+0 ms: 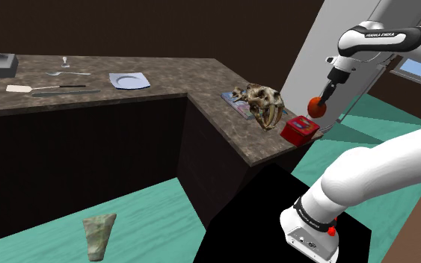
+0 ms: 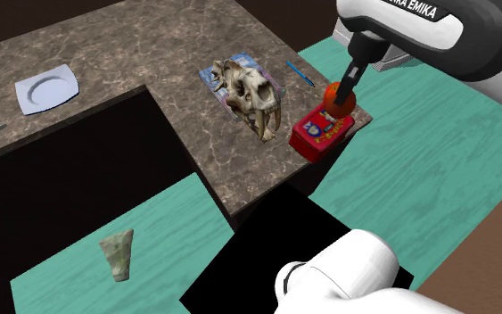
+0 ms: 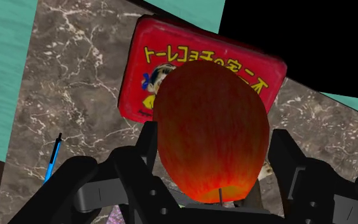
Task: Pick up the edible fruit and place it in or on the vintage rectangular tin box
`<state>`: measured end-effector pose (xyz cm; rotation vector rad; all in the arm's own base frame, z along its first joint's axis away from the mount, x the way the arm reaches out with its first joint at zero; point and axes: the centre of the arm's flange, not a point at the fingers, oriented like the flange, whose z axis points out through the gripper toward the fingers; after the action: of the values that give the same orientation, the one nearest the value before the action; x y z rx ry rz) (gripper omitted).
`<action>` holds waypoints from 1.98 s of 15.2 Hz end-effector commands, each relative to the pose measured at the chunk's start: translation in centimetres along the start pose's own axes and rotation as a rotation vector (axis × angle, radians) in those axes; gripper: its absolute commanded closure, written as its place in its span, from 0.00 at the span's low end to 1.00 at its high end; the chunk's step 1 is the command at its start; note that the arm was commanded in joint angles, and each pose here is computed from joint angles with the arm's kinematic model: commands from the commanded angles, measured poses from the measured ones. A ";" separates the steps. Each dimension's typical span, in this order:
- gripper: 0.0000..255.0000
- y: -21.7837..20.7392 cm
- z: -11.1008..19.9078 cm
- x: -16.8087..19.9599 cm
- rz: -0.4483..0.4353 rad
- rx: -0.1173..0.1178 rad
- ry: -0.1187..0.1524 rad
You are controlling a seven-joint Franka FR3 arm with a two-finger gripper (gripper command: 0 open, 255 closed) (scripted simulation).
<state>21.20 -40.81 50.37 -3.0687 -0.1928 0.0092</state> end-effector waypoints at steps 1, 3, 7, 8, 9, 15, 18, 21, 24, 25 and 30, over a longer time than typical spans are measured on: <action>1.00 0.1 1.2 0.0 0.000 0.000 0.000; 1.00 0.2 2.2 0.0 0.000 0.000 0.000; 1.00 0.3 4.6 0.0 0.000 0.000 0.000; 1.00 0.3 4.6 0.0 0.000 0.000 0.000; 1.00 0.3 4.6 0.0 0.000 0.000 0.000; 1.00 0.3 4.6 0.0 0.000 0.000 0.000; 0.00 0.3 4.6 0.0 0.000 0.000 0.000; 0.00 0.3 4.6 0.0 0.000 0.000 0.000; 0.00 0.3 0.6 0.0 0.000 0.000 0.000; 0.00 0.3 -0.4 0.0 0.000 0.000 0.000; 0.00 0.3 -0.4 0.0 0.000 0.000 0.000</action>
<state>21.21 -41.18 50.75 -3.0692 -0.1931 0.0085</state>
